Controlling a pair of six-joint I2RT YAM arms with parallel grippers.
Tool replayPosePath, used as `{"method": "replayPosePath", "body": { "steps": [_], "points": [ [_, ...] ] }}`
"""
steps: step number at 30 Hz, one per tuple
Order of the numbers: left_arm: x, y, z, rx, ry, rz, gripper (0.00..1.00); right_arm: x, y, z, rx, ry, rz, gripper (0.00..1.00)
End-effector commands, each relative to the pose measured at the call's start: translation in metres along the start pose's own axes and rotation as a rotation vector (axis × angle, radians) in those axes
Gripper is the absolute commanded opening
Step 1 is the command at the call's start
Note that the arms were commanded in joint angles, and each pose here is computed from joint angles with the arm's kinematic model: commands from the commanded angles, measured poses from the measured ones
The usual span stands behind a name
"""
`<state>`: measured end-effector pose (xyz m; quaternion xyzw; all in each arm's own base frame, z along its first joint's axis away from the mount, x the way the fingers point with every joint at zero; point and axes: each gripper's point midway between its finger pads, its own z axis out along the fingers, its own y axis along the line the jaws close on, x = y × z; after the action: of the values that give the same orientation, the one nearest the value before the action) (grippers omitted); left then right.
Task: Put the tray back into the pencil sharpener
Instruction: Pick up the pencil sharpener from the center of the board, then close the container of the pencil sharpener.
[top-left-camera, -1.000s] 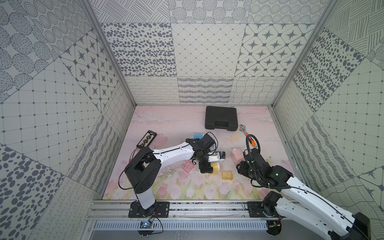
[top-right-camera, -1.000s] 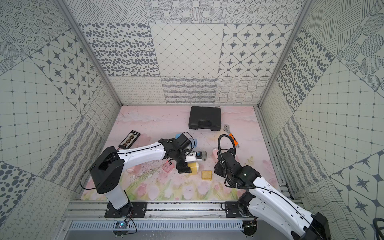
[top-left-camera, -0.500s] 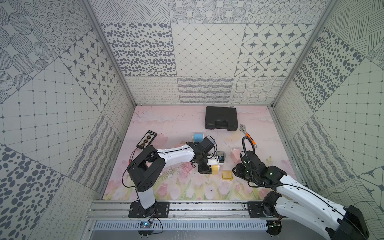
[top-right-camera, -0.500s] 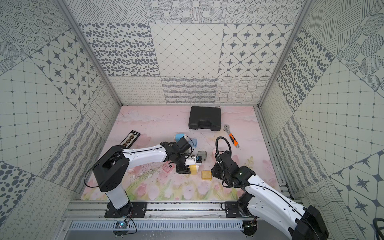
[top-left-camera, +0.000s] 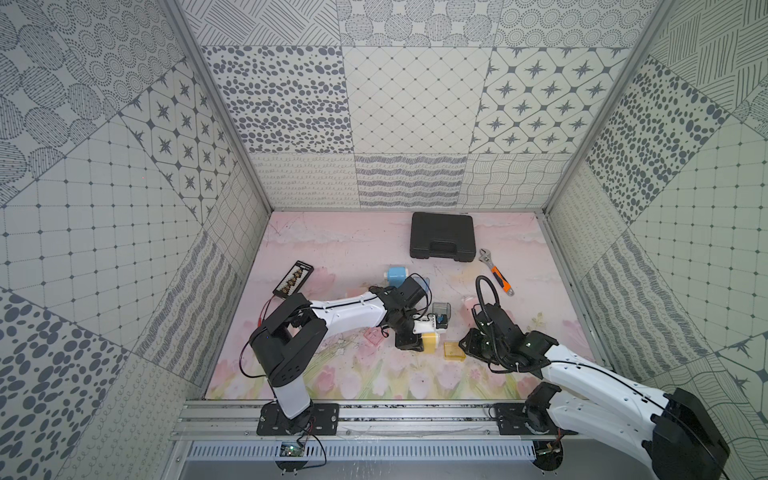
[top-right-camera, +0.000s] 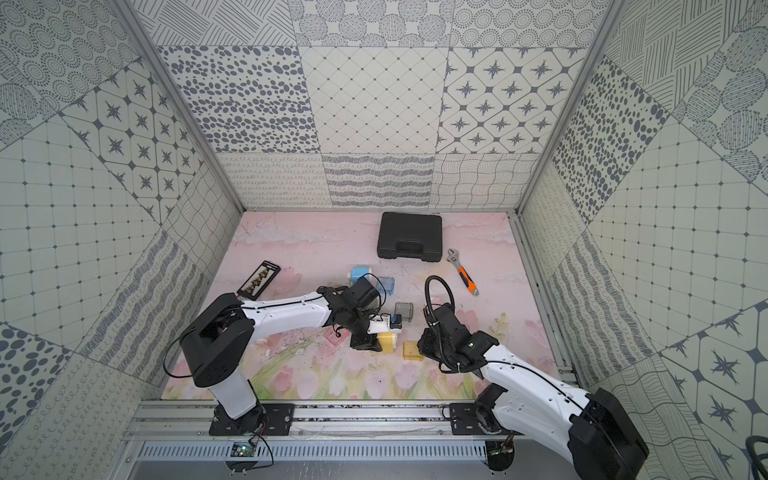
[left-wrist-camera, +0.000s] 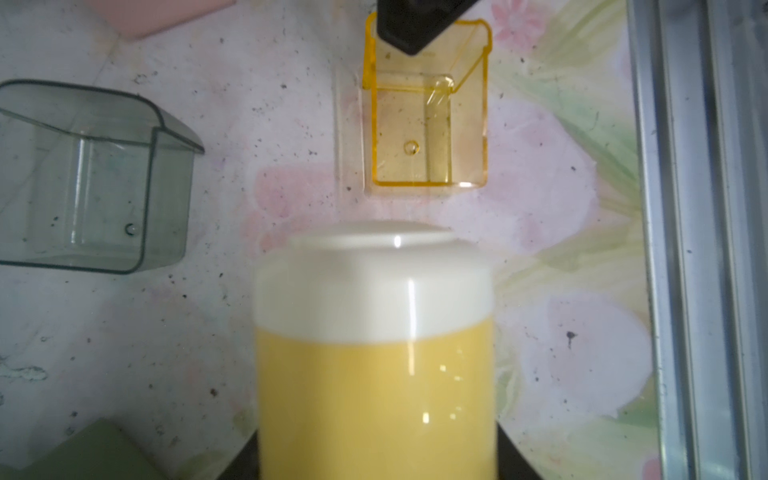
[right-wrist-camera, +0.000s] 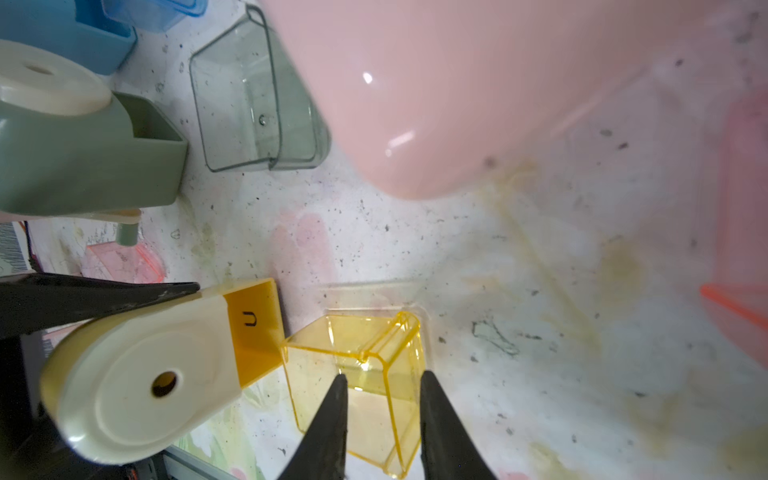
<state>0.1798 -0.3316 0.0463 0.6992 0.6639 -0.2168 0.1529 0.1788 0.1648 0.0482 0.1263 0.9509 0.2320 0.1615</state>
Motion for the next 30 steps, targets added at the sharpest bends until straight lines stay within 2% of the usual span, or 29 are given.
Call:
{"method": "replayPosePath", "body": {
  "steps": [1,15,30],
  "points": [
    [-0.017,-0.013,0.000,0.043,-0.071,0.028,0.45,0.001,0.005,0.004,-0.040,0.003,-0.004,0.30],
    [-0.019,-0.011,0.015,-0.020,-0.012,0.074,0.48,0.017,0.006,0.012,-0.088,0.018,0.016,0.29],
    [-0.014,-0.010,0.022,-0.047,0.034,0.113,0.49,0.016,0.028,0.016,-0.192,0.019,0.007,0.25]
  ]
}}
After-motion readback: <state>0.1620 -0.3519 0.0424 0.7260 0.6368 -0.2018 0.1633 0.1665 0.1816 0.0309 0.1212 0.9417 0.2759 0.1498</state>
